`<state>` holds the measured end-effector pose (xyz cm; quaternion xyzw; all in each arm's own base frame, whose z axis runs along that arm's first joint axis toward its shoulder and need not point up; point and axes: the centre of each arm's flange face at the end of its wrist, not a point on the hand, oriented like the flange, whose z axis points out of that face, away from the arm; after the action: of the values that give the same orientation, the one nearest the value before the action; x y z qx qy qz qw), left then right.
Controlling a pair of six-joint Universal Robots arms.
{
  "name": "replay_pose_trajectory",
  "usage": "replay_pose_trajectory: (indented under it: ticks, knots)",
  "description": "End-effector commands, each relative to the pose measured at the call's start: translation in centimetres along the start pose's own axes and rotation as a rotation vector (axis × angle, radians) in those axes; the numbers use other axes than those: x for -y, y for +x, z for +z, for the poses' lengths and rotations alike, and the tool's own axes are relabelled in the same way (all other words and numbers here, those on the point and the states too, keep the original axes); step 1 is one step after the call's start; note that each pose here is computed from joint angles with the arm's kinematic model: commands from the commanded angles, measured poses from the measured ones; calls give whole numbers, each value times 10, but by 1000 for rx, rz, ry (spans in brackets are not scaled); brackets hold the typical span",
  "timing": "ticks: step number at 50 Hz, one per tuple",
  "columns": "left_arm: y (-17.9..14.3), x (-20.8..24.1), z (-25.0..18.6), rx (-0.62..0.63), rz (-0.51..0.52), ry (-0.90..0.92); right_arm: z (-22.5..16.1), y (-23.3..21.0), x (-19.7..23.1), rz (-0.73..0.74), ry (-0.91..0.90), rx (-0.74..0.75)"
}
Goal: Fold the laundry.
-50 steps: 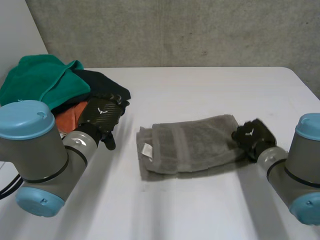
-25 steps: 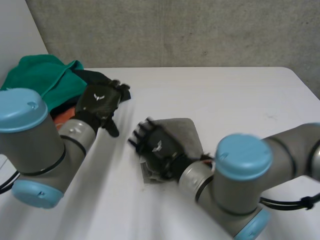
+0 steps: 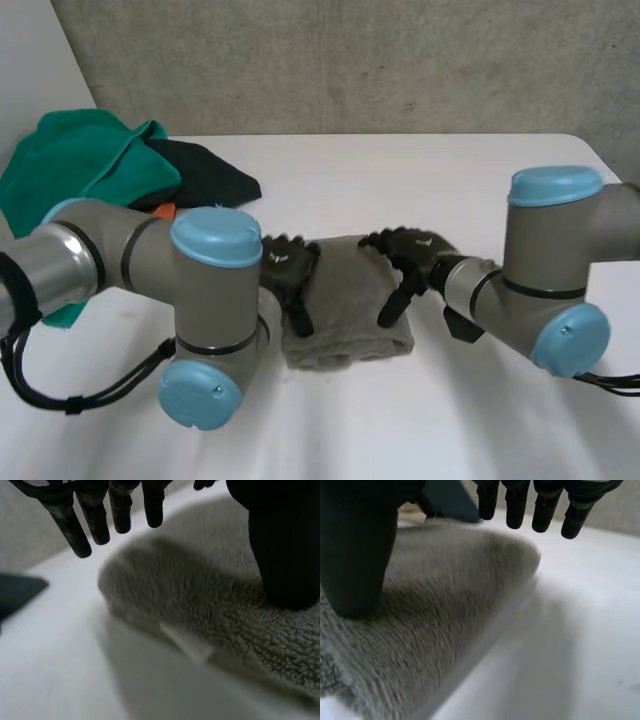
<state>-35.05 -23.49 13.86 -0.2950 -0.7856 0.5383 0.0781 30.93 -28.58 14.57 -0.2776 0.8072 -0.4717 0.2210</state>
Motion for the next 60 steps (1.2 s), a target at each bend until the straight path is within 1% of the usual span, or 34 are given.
replay_pose_trajectory:
  ticks: [1,3,6,10,14,17,21,22,23,26,27,31,34,42,47,48,52,54,56,57,60]
  knots:
    - [-2,-19,-7,2,24,-78,9,1,-18,-130,-73,-9]
    - [-2,-21,-8,-1,45,-82,6,3,-16,-175,-69,-31]
    - [-4,-16,-10,1,76,-69,-3,7,-3,-198,-37,-77]
    - [-9,0,-11,5,119,-19,-20,6,14,-212,33,-125]
    - [-16,30,-15,-17,113,83,-34,7,15,-219,93,-159]
    - [-22,56,-20,-75,102,180,-45,9,13,-207,121,-181]
    - [-25,86,-27,-171,103,294,-56,6,-4,-109,92,-170]
    - [-25,91,-29,-194,105,312,-57,4,-12,-56,73,-158]
    - [-23,98,-30,-246,107,340,-58,3,-16,-31,64,-153]
    - [-17,104,-33,-334,100,372,-60,-1,-27,39,46,-129]
    - [-13,107,-35,-390,88,385,-59,-3,-28,50,47,-116]
    - [-5,109,-40,-500,54,395,-53,-7,-32,86,68,-52]
    - [-2,109,-42,-535,46,400,-42,-9,-41,106,70,-27]
    - [1,109,-43,-545,45,399,-20,-26,-53,76,73,29]
    - [2,107,-44,-546,44,393,-7,-22,-57,71,81,12]
    - [2,106,-43,-547,44,390,-7,-21,-56,69,92,2]
    - [1,105,-43,-545,42,385,-3,-3,-37,58,215,-119]
    - [1,105,-43,-542,43,385,-6,3,-15,46,300,-163]
    - [0,105,-43,-541,42,387,-7,8,-5,35,326,-177]
    - [-1,106,-43,-538,42,390,-4,17,4,17,348,-197]
    - [-2,111,-45,-534,45,406,6,43,8,-5,348,-254]
